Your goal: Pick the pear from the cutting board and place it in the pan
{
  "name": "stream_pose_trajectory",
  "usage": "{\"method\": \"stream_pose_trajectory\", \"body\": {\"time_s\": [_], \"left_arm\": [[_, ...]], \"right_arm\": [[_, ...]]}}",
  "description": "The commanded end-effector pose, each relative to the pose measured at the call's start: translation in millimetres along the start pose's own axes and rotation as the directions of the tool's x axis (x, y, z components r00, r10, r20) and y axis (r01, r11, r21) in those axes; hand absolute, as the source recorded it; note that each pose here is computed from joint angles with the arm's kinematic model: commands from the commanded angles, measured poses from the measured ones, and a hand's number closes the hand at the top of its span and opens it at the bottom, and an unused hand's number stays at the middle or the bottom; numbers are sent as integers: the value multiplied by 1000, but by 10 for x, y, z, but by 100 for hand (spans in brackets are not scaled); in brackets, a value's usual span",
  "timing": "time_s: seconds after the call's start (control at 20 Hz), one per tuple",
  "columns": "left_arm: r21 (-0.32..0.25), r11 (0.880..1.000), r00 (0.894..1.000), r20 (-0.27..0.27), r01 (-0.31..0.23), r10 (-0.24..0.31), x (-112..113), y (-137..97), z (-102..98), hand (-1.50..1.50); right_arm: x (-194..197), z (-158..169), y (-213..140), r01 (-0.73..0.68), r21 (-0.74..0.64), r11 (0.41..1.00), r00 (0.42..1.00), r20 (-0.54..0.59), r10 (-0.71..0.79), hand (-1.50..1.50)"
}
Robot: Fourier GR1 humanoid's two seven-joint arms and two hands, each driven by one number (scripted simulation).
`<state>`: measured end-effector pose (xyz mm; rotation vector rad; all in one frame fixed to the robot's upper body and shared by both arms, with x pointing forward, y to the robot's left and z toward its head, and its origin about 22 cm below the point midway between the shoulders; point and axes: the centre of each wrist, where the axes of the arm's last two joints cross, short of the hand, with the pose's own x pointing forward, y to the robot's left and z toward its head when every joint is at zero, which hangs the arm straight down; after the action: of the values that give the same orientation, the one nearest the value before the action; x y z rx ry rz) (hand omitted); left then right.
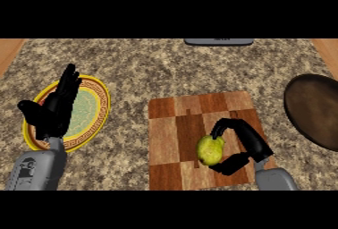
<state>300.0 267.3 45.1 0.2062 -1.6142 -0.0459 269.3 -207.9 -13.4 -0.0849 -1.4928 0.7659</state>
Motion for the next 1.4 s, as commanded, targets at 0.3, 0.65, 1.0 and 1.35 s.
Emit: {"method": "stream_pose_trajectory", "body": {"time_s": [0.3, 0.65, 1.0, 1.35], "left_arm": [[-37, 999, 1000, 3, 7, -7, 72, 29, -44, 0], [-36, 999, 1000, -2, 15, -16, -44, 57, -20, 0], [-13, 1000, 1000, 6, 7, -7, -89, 156, 131, 0], [21, 1000, 1000, 14, -4, 4, 145, 185, 0, 0]], "right_arm": [[445, -433, -476, -561, -326, 761, 727, -633, 265, 150], [1598, -923, -242, -686, -516, 512, 679, -707, 197, 150], [1862, -821, -689, -621, -670, 407, 753, -654, 74, 150], [1257, -443, -1345, -539, -784, 308, 809, -584, -71, 150]]}}
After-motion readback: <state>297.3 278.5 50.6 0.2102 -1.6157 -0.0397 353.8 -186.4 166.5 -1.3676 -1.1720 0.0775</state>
